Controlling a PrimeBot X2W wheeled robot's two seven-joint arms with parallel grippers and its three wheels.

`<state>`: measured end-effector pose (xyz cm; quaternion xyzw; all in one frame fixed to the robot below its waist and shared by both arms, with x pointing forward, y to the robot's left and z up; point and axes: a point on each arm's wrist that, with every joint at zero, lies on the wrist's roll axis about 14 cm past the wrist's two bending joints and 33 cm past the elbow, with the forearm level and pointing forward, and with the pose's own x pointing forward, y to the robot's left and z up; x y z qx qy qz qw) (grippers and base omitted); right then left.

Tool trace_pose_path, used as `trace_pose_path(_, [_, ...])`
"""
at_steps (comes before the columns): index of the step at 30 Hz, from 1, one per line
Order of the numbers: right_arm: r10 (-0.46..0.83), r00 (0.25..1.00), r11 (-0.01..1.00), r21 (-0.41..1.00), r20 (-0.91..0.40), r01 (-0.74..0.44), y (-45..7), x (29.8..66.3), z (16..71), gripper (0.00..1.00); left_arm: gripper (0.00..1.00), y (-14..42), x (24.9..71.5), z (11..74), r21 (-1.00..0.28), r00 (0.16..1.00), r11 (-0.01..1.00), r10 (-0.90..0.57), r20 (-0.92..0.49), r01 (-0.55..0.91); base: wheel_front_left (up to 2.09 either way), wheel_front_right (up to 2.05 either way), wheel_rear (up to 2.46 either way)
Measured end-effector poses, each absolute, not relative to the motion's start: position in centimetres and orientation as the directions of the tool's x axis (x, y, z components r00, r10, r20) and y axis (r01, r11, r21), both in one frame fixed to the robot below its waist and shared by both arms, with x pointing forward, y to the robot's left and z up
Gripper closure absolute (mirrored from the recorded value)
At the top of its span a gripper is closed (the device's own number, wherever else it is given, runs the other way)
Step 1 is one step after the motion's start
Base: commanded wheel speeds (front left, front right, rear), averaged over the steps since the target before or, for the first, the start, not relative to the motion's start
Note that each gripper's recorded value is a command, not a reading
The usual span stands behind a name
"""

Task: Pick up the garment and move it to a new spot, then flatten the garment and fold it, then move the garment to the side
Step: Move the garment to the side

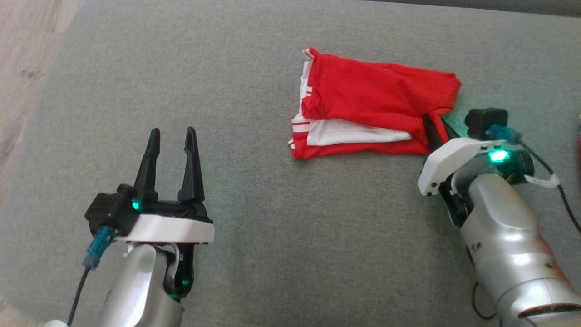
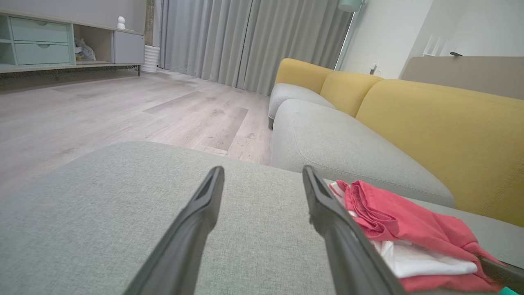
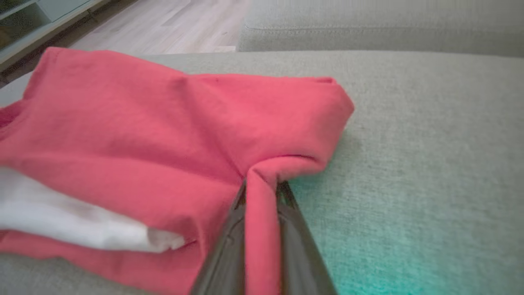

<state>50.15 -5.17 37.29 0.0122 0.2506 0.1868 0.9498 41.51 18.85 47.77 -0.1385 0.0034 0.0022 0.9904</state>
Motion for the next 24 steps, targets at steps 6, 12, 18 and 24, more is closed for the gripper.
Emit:
trace_pose_path(6, [0.371,0.842,0.892,-0.102,-0.392,-0.441,-6.0,50.3,39.8,1.00,0.00,17.6,41.9,48.8,-0.282,0.999,0.959,-0.031,0.023,0.036,0.00,0.00,0.00])
trace_pose_path(12, [0.349,0.890,0.881,-0.222,-0.293,-0.418,-7.6,50.7,43.9,1.00,0.00,15.7,41.8,50.6,-0.282,0.994,0.954,-0.086,0.074,0.104,0.00,0.00,0.00])
trace_pose_path(18, [0.308,0.905,0.868,-0.304,-0.293,-0.393,-9.8,49.1,45.2,1.00,0.00,12.2,41.5,52.0,-0.274,0.978,0.940,-0.179,0.111,0.203,0.00,0.00,0.00])
trace_pose_path(24, [0.215,0.919,0.828,-0.437,-0.331,-0.351,-15.6,48.4,46.0,1.00,0.00,8.3,41.8,52.6,-0.280,0.952,0.911,-0.277,0.130,0.303,0.00,0.00,0.00])
